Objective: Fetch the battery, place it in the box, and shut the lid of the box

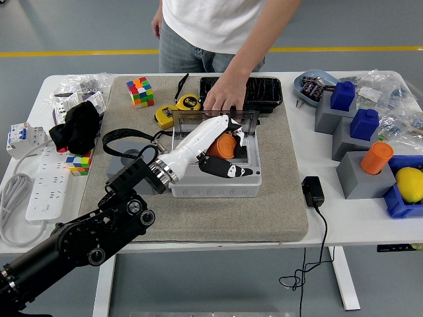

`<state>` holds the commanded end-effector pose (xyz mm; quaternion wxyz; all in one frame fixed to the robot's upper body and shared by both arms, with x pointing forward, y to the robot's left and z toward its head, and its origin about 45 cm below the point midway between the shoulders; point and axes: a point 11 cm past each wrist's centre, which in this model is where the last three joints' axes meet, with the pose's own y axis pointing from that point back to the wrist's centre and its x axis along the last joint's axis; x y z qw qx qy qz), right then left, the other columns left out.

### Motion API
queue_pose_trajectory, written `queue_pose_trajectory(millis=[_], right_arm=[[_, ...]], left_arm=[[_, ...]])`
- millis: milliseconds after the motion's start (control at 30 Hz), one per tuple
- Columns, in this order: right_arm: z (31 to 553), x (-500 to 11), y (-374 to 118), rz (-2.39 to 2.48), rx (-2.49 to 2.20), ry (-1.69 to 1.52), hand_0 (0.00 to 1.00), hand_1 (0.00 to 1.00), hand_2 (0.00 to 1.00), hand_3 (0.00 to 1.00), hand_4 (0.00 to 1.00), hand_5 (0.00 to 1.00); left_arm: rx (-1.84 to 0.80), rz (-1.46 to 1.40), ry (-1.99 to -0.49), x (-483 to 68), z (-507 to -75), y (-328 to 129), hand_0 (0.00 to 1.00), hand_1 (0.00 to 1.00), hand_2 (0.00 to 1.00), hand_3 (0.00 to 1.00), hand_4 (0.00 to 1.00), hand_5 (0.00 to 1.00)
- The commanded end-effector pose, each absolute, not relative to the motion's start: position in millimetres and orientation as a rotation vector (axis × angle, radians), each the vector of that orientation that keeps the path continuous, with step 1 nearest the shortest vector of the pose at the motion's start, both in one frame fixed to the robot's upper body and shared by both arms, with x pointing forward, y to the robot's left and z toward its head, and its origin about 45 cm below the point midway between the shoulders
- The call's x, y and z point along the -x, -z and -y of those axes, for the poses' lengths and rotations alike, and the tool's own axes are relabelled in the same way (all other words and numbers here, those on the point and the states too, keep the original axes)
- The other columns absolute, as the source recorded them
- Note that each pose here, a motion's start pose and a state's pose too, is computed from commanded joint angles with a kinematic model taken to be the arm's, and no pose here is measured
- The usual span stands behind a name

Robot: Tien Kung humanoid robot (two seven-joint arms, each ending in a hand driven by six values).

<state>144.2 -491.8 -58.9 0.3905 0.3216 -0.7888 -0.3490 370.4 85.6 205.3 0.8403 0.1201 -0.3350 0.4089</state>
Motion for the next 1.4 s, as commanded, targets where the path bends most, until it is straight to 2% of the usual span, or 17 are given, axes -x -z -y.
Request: queue_pose_trajectory(millis=[467,700,1400], right_arm=[[494,-152,55,2.016,-0.833,0.882,0.998,0.944,0.861,0.864,0.998,0.998],[493,-155,55,2.022,-0.837,0.878,0.998,0.945,0.862,0.864,0.998,0.998],[492,-153,56,2.019,-0.831,0.883,0.998,0.946,0.862,0.864,0.998,0.998]], left_arm=[[-0.244,0.745,-0.849,-382,-72,-215,0.002,0.002,0.025,0.002,0.998,0.053],[-0.257,0.738,-0.836,-380,-68,-206,0.002,0.002,0.025,0.002,0.998,0.058],[-0.325,0.751,-0.876,-394,-87,-183,0.002,0.002,0.028,0.002,0.998,0.078]])
